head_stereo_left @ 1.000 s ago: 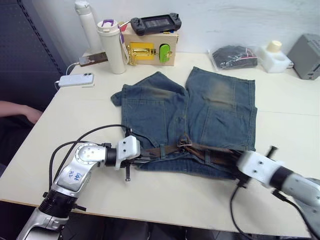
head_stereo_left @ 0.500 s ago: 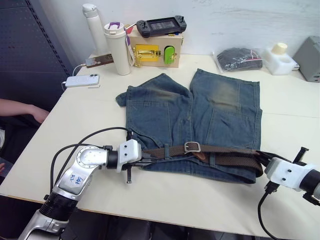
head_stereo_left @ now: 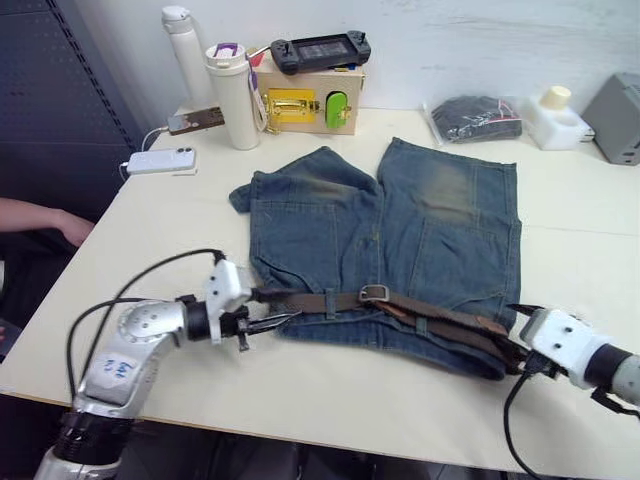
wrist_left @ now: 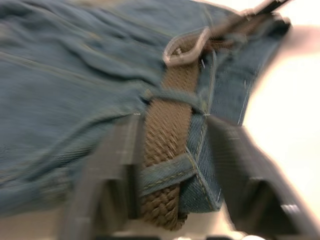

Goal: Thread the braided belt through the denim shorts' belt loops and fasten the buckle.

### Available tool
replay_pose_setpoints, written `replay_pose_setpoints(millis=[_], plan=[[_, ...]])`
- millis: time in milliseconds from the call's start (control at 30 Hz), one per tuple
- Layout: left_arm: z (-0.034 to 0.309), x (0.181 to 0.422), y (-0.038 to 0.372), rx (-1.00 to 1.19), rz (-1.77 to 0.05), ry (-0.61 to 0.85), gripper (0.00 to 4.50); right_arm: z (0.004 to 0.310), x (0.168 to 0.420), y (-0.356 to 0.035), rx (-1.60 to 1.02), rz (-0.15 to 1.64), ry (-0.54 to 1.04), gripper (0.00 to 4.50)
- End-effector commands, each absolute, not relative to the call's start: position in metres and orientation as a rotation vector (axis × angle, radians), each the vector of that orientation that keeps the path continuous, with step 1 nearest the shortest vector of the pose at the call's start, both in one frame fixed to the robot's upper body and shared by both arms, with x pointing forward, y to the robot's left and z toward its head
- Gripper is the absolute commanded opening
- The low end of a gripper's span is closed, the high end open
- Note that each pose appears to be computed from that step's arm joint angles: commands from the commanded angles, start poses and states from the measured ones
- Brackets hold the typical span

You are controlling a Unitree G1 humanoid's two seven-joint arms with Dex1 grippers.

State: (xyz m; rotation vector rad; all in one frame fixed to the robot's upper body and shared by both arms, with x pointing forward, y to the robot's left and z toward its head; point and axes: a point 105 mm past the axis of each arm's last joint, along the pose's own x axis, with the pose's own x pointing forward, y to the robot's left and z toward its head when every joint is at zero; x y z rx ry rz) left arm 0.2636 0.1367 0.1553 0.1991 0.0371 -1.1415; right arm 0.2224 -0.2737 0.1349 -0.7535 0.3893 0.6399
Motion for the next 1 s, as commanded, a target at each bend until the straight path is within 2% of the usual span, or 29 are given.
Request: replay_pose_setpoints(millis=[33,67,233,333,600,1000], plan=[[0.186,0.25,0.149,0.149,-1.121,-0.011,3.92,0.174,0.219,-0.271,-0.57,0.704,0.352,4.5],[0.189,0.249,0.152,0.142,-1.11,-0.01,4.42,0.181,0.219,-0.271,-0.532,0.707,0.344,4.5],[0.199,0.247,0.175,0.155,-1.028,-0.002,4.48,0.214,0.23,-0.274,-0.361,0.687,0.238,4.5],[0.199,0.246,0.188,0.247,-0.96,0.012,4.48,0.227,0.243,-0.275,-0.266,0.652,0.168,4.5],[0.199,0.248,0.187,0.247,-0.924,-0.008,4.48,0.216,0.256,-0.27,-0.254,0.623,0.181,4.5],[0.2,0.248,0.183,0.243,-0.926,-0.01,4.48,0.209,0.256,-0.267,-0.249,0.621,0.2,4.5]])
